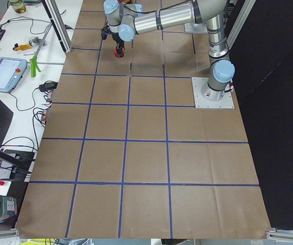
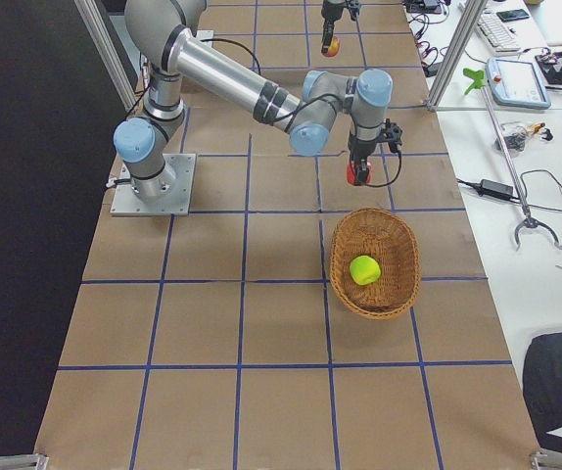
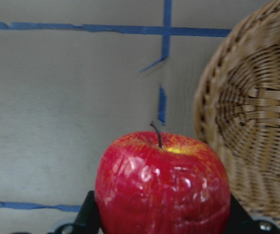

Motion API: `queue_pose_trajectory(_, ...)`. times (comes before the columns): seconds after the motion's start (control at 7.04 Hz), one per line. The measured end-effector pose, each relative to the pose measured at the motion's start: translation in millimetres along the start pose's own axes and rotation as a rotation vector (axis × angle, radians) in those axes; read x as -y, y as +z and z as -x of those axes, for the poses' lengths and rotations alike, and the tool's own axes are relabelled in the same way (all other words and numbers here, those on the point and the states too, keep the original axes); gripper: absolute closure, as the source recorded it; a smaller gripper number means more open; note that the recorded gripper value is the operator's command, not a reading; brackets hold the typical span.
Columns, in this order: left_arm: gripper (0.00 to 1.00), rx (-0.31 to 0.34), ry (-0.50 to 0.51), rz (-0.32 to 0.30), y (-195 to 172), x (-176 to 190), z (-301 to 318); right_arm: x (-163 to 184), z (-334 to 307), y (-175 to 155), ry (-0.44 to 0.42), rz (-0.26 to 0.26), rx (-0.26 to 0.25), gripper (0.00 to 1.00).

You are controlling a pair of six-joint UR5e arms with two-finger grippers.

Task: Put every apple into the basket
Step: 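Release the red apple in the basket while the left sets the red-yellow apple down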

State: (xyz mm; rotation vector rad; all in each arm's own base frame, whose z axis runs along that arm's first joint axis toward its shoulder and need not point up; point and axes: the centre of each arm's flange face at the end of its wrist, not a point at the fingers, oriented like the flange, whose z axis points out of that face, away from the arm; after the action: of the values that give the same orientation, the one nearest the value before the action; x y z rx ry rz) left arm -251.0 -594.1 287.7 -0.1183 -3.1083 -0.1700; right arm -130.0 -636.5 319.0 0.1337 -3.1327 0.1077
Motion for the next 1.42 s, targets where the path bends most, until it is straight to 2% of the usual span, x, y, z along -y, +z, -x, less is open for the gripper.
queue_pose_trajectory(0.28, 0.77, -0.024, -0.021, 0.014, 60.1, -23.3, -69.1, -8.0, -78.1, 41.2, -0.064, -0.014, -0.018, 0.84)
queue_pose_trajectory(0.43, 0.77, -0.050, -0.039, 0.001, 84.6, -29.0, -90.7, -9.1, -102.4, 67.0, -0.081, -0.018, -0.025, 0.55)
queue_pose_trajectory(0.57, 0.45, -0.067, -0.045, -0.009, 96.3, -29.6, -101.3, -9.1, -114.3, 83.2, -0.095, -0.020, -0.028, 0.01)
queue_pose_trajectory(0.71, 0.02, -0.069, -0.046, -0.015, 99.9, -28.1, -104.2, -9.8, -118.7, 89.1, -0.100, -0.014, -0.031, 0.00)
queue_pose_trajectory(0.99, 0.01, -0.039, -0.027, -0.031, 98.3, -26.8, -102.1, -14.9, -118.2, 81.2, -0.097, 0.016, -0.030, 0.00)
queue_pose_trajectory(1.28, 0.01, -0.039, -0.021, -0.063, 79.6, -26.6, -99.9, -26.6, -100.8, 35.0, -0.095, 0.050, -0.006, 0.00)
queue_pose_trajectory(1.42, 0.01, -0.049, -0.030, -0.083, 53.1, -25.3, -93.5, -33.0, -83.8, 8.0, -0.088, 0.068, 0.010, 0.00)
